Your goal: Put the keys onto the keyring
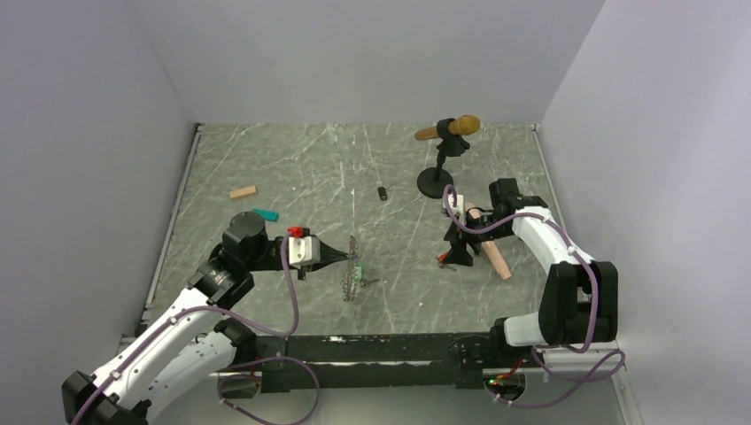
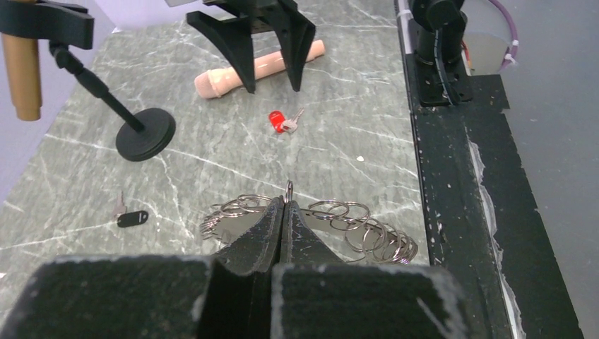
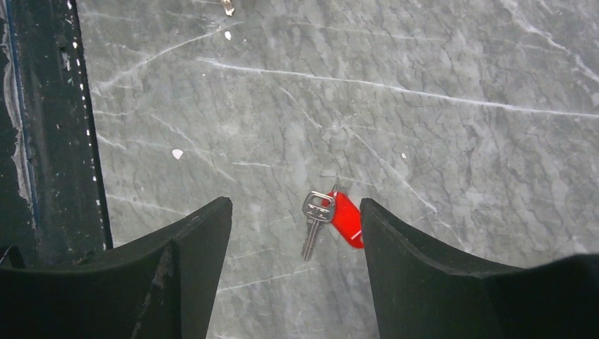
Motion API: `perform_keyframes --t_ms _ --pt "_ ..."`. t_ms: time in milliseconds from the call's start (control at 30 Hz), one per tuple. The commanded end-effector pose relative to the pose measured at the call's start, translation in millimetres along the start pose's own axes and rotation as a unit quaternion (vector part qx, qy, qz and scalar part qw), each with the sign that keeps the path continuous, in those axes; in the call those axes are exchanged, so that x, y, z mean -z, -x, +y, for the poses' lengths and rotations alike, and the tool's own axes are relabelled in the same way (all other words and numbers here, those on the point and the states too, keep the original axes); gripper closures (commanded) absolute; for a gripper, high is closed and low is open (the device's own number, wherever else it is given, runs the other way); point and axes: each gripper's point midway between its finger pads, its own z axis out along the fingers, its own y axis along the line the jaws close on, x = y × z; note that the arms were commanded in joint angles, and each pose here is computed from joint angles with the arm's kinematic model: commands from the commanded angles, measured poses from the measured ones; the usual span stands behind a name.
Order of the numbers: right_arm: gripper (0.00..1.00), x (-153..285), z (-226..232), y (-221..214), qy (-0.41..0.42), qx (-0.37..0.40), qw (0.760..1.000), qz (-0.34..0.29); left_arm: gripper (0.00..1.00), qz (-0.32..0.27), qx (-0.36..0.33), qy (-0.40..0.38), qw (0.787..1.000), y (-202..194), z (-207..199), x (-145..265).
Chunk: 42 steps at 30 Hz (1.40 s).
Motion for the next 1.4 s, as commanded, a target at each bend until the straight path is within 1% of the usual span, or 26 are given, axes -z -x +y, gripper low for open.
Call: perform_keyframes --t_ms 0,100,567,767,867,933,1100,1367 --pt "0.28 4 0 16 -0.006 0.047 0.999 -0.025 1.0 -0.05 -0.075 -0.032 0.995 19 -11 2" --pt "0.28 4 1 15 -0.007 0.05 0.998 -0.022 1.0 -0.056 -0.092 -0.022 0.994 21 -9 4" --pt "0.28 4 -2 12 -0.016 0.048 0.999 -0.018 1.0 -0.05 -0.089 -0.02 0.995 19 -8 4" --pt "0.28 3 -4 11 -0.015 0.035 0.999 -0.015 1.0 -0.048 -0.087 -0.017 0.995 19 -7 4" --pt "0.28 4 -12 11 -0.026 -0.001 1.0 -0.006 1.0 -0.047 -0.087 -0.014 0.995 20 -5 4" --pt "0.29 5 -20 11 -0.038 -0.038 0.999 0.002 1.0 -0.047 -0.088 -0.011 0.995 21 -4 4" --pt "0.35 4 -32 3 -0.048 -0.124 0.991 0.03 1.0 -0.038 -0.081 -0.01 0.996 17 -5 5" --pt "0.35 2 -45 -18 -0.081 -0.187 0.976 0.071 1.0 -0.036 -0.079 -0.009 0.996 17 -4 5"
